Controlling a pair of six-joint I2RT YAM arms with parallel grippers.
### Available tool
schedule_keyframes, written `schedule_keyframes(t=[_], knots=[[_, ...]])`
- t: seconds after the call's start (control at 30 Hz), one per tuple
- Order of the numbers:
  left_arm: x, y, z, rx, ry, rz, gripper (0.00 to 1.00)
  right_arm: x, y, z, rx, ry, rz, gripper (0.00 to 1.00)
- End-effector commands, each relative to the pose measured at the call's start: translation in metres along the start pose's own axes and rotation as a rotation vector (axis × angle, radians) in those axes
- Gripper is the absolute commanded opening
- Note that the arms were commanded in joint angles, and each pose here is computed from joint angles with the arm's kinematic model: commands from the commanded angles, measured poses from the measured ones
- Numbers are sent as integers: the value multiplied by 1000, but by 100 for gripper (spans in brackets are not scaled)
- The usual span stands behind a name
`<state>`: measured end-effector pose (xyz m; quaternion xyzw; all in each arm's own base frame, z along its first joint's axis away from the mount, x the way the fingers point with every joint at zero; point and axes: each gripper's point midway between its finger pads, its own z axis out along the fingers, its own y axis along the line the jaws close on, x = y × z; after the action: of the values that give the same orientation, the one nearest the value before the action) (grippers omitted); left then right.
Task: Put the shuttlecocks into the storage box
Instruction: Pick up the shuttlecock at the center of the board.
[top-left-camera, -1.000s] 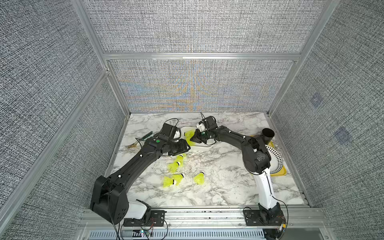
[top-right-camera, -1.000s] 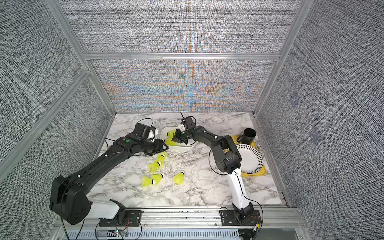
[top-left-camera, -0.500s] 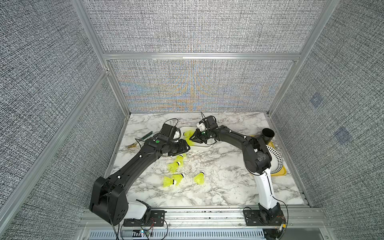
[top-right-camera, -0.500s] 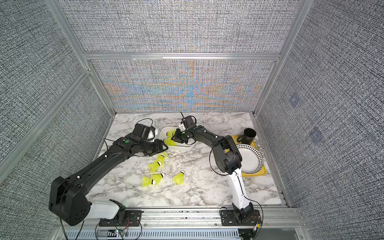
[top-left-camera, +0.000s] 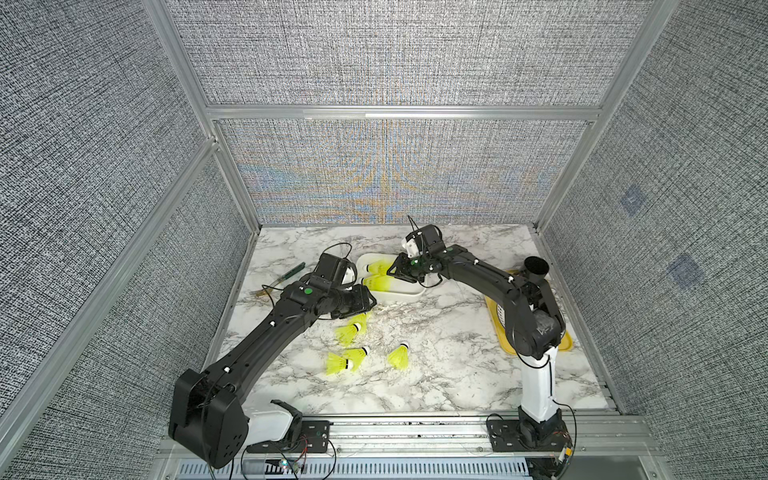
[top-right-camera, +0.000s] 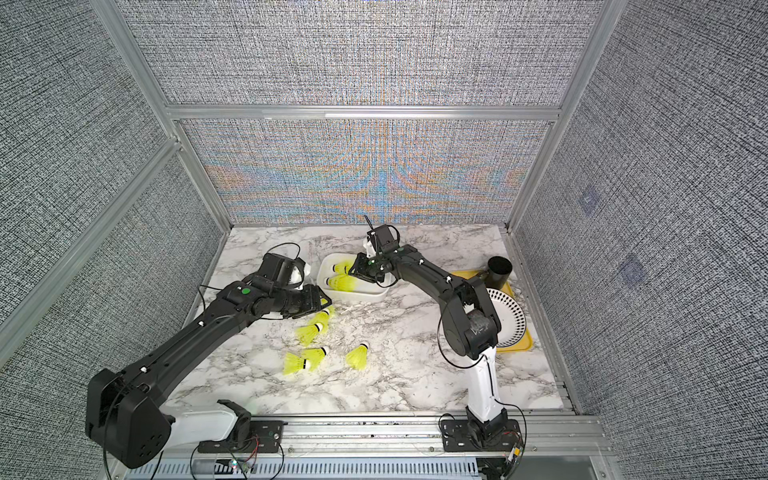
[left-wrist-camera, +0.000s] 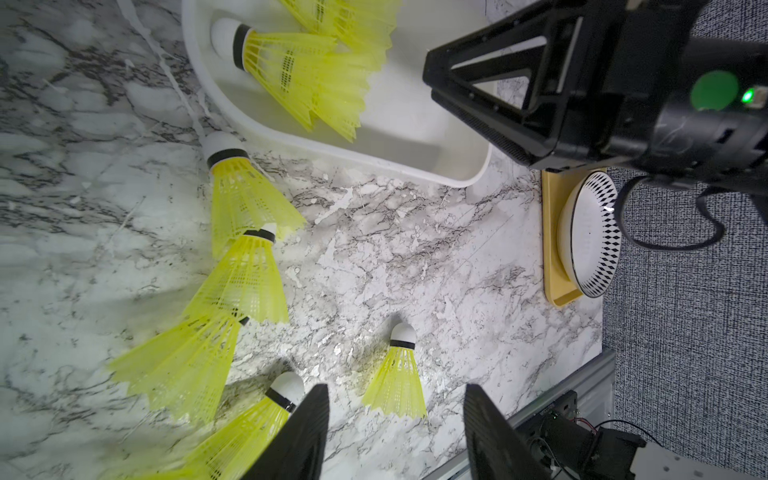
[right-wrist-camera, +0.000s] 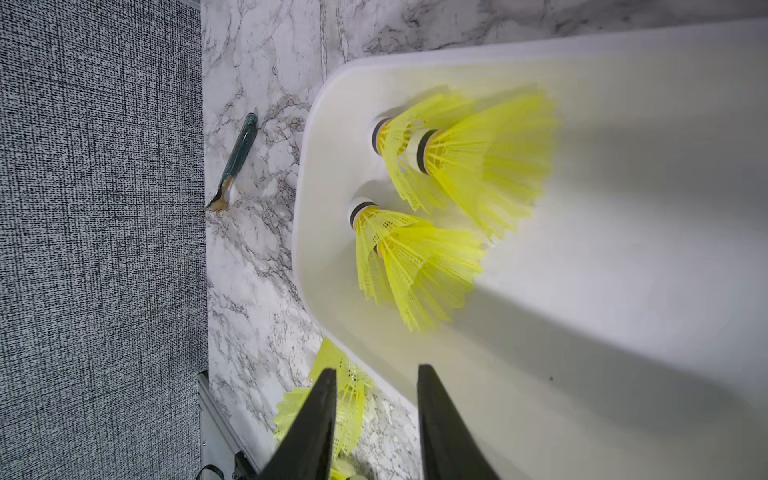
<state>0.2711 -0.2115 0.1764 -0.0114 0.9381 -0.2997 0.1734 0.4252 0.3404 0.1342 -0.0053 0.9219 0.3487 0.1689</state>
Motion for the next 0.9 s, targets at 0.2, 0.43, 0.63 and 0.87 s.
schedule_keyframes(t=[0.2, 0.43, 0.63, 0.87], knots=[[17, 12, -14, -35, 5, 17, 55, 26, -5, -40, 184, -69, -175, 35], [41, 16, -28, -15, 36, 22, 55, 101, 6, -57, 317, -49, -459, 35], [62, 26, -48, -33, 33, 2, 55, 169, 25, -64, 351, -9, -701, 33], [81, 38, -73, -56, -6, -25, 55, 244, 34, -56, 283, 124, -814, 27]])
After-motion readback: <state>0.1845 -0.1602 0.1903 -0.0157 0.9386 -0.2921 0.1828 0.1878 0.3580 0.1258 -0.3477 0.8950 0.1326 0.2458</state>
